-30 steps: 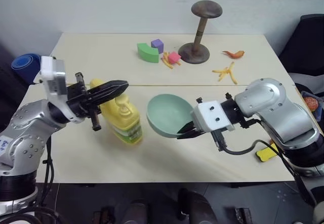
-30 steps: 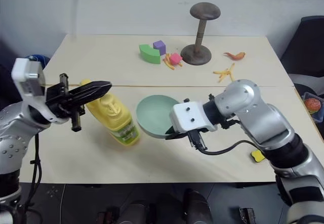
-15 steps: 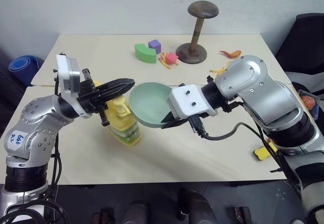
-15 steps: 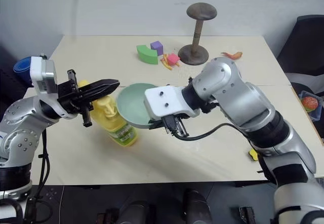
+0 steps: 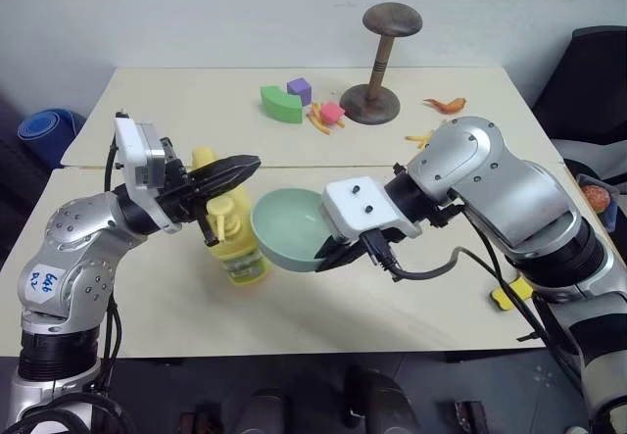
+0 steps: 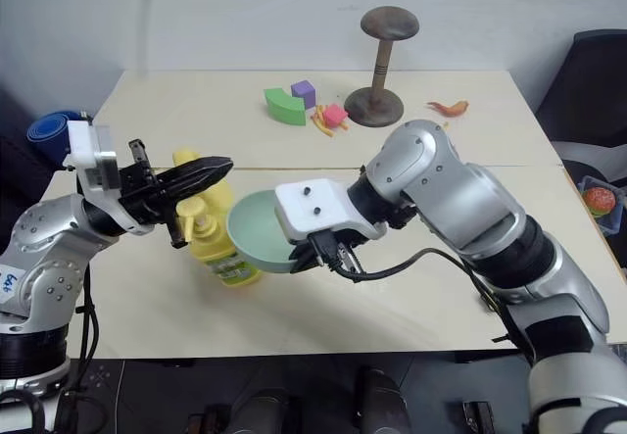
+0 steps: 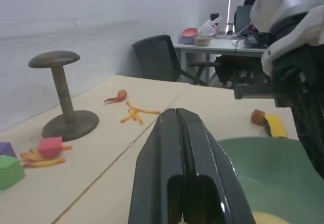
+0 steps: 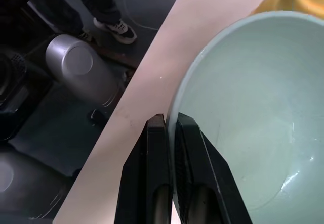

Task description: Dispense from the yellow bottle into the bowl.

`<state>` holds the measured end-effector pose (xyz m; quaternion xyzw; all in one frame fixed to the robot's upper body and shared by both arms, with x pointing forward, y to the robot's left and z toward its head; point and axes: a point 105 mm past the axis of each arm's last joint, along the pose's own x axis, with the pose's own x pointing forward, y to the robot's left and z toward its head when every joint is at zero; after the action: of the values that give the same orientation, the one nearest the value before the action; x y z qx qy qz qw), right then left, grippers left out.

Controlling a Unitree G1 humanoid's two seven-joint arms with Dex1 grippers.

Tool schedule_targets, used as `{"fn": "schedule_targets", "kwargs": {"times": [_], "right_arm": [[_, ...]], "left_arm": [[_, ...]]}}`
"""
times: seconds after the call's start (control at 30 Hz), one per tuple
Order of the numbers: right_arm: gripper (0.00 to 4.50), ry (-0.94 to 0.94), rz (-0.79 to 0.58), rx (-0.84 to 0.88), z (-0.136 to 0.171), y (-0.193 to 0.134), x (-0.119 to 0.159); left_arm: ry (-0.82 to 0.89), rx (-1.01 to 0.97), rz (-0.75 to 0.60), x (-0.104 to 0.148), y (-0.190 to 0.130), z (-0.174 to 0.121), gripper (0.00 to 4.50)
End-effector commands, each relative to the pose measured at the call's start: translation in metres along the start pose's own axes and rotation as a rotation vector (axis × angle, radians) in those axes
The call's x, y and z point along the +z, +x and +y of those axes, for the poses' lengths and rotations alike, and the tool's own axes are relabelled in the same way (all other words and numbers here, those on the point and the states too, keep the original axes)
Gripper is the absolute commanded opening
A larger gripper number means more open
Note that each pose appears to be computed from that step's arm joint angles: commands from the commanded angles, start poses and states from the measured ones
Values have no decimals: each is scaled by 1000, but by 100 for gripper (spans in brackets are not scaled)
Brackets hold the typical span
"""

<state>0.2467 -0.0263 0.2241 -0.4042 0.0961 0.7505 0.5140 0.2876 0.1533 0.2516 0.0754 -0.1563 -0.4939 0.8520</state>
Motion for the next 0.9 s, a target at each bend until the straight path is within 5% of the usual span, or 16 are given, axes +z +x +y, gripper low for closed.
{"fn": "schedule_targets", "kwargs": {"times": [0.03,0.23,0.37,0.67,0.9], "right_arm": [[0,-27,1,1,4,-2,-2],[0,102,112,-133,4,-13,-61],[0,170,182,-161,14,-11,-101],[0,231,124,-288,12,20,-140],[207,181,-37,-381,14,23,-130]], "left_arm": [[-15,49,9,-9,-7,6,2],[-16,152,-103,14,-24,23,2],[2,202,-56,12,-48,31,2],[-73,242,199,-45,-105,14,2],[-131,183,318,-81,-114,-16,0]]}}
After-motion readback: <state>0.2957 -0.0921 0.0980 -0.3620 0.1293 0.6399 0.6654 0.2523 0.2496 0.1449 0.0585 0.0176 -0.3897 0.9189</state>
